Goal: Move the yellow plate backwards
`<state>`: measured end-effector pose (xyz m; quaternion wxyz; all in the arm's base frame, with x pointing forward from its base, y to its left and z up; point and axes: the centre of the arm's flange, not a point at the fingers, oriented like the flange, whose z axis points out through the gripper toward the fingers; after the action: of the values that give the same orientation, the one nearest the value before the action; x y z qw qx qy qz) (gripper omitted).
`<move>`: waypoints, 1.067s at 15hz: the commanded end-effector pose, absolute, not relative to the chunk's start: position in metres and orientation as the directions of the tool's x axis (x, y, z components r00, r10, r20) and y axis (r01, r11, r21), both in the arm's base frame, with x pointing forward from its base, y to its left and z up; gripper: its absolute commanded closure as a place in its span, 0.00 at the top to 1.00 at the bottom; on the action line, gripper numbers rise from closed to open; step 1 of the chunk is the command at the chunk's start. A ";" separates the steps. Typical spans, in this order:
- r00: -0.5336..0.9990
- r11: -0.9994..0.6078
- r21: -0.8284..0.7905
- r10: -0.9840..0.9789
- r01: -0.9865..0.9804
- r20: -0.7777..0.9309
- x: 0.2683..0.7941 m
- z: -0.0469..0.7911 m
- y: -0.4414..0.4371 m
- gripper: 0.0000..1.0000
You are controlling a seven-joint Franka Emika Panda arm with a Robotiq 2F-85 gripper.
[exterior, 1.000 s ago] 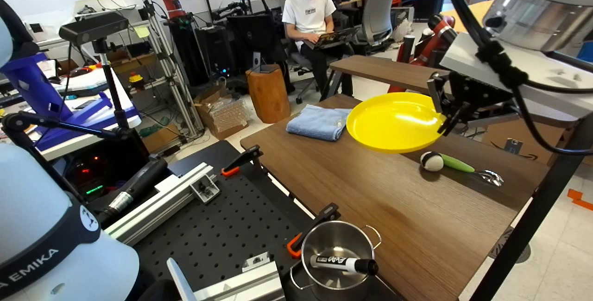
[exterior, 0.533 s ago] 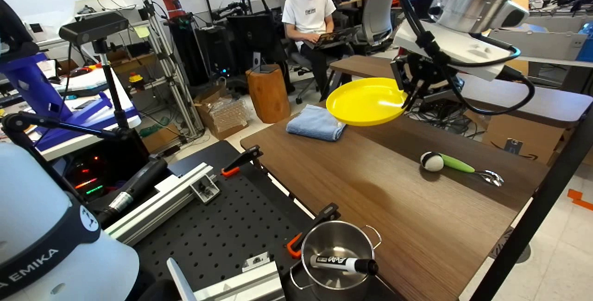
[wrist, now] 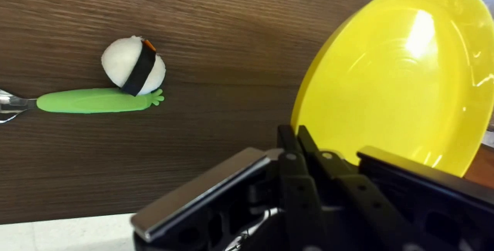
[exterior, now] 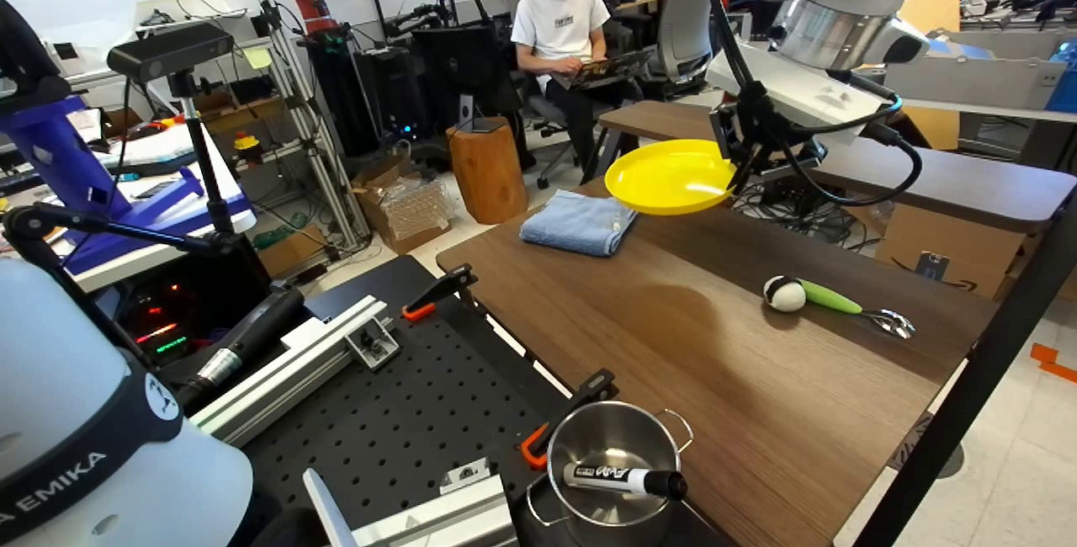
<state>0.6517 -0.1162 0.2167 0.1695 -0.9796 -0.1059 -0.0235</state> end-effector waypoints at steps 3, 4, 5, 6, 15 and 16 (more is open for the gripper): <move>0.990 -0.935 -0.326 0.130 0.142 0.059 0.690 0.183 -0.121 0.01; 0.991 -0.938 -0.321 0.120 0.131 0.054 0.693 0.176 -0.121 0.01; 0.992 -0.940 -0.320 0.113 0.122 0.049 0.697 0.169 -0.121 0.01; 0.994 -0.943 -0.315 0.102 0.111 0.043 0.700 0.162 -0.120 0.01; 0.998 -0.970 -0.233 0.066 0.065 0.001 0.724 0.122 -0.119 0.01; 0.998 -0.972 -0.225 0.062 0.060 -0.001 0.727 0.119 -0.120 0.01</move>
<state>0.7066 -0.1186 0.1271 0.1327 -0.9904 -0.0381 0.0040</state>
